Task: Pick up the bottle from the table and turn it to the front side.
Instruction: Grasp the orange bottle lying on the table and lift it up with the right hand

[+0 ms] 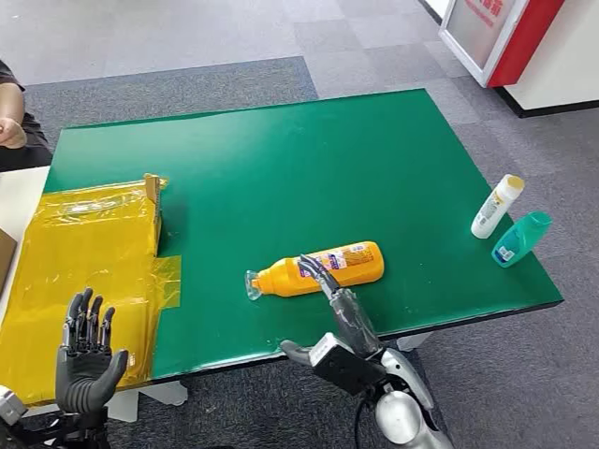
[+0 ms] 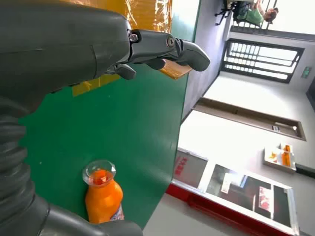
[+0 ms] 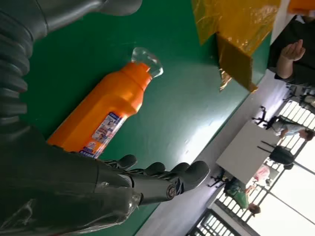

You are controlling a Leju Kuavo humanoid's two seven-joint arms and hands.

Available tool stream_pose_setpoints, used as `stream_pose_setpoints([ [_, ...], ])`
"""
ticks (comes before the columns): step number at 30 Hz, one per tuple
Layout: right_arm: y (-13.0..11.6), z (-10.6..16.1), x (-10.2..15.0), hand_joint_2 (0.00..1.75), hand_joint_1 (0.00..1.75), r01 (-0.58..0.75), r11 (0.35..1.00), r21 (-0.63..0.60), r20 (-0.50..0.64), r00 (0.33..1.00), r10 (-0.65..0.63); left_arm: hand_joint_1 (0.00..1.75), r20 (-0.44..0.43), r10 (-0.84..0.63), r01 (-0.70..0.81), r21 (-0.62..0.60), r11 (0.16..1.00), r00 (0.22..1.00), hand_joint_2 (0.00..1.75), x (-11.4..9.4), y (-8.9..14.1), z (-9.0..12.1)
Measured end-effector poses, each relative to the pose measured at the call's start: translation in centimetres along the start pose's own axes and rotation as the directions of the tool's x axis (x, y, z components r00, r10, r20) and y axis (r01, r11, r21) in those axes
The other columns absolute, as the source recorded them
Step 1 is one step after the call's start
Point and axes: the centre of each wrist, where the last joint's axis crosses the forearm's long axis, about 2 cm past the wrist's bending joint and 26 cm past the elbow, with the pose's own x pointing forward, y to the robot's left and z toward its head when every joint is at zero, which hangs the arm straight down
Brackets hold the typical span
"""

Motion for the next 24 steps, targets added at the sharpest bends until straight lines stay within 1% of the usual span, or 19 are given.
stream_pose_setpoints([
  [2,-0.4,-0.1,-0.2,1.75,0.00,-0.026,1.000,-0.003,-0.013,1.000,0.026,0.00,-0.001,-0.002,0.002,0.002,1.000,1.000,1.75,0.0,0.2,0.1],
  [4,-1.2,-0.4,-0.5,1.75,0.00,-0.093,0.996,-0.007,-0.042,0.995,0.093,0.00,-0.007,-0.020,0.020,0.006,1.000,1.000,1.75,0.1,0.5,0.2],
  [8,-2.9,-1.3,-1.0,1.75,0.00,-0.220,0.976,-0.012,-0.096,0.971,0.217,0.00,-0.036,-0.112,0.113,0.023,0.993,0.993,1.75,0.1,0.9,0.4],
  [12,-4.7,-2.2,-1.5,1.75,0.00,-0.357,0.934,0.000,-0.155,0.923,0.353,0.00,-0.060,-0.196,0.198,0.030,0.980,0.979,1.75,0.1,1.0,0.4],
  [17,-6.3,-3.1,-2.0,1.75,0.00,-0.441,0.897,0.006,-0.182,0.882,0.435,0.00,-0.064,-0.208,0.210,0.023,0.978,0.976,1.75,0.1,1.1,0.4],
  [20,-7.5,-4.2,-2.8,1.75,0.00,-0.502,0.863,0.053,-0.229,0.835,0.500,0.00,-0.056,-0.187,0.188,0.018,0.982,0.981,1.75,0.1,1.1,0.3],
  [24,-9.8,-6.6,-4.8,1.75,0.00,-0.544,0.820,0.178,-0.280,0.771,0.572,0.00,-0.046,-0.171,0.172,0.009,0.985,0.984,1.75,0.1,1.2,-0.1],
])
